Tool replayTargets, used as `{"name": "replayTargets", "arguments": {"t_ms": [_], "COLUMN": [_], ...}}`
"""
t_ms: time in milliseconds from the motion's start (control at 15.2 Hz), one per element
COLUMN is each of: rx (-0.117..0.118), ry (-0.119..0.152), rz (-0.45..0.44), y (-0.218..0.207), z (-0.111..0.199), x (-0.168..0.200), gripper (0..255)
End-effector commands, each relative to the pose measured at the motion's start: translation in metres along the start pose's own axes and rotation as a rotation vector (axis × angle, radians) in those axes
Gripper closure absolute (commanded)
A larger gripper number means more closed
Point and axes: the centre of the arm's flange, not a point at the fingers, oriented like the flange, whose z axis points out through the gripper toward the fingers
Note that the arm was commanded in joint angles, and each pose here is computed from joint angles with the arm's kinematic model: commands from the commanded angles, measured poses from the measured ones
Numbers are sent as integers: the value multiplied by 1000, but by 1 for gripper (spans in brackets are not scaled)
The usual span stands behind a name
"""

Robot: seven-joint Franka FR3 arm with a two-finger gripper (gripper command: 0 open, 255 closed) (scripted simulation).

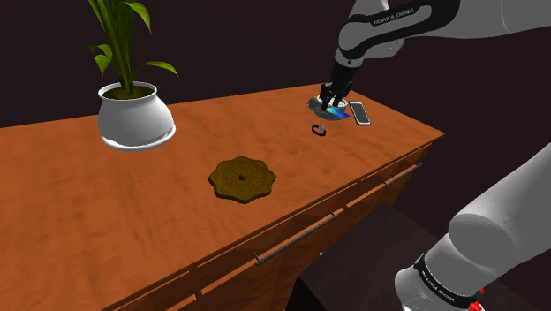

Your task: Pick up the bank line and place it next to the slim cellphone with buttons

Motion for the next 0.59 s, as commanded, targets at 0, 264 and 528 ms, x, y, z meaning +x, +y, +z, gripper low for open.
{"name": "replayTargets", "arguments": {"t_ms": [0,264,528], "rx": [0,0,0], "ry": [0,0,0], "rz": [-2,-2,-2], "y": [25,76,126], "z": [-2,-3,-4], "x": [-8,-23,-38], "gripper": [255,255,255]}}
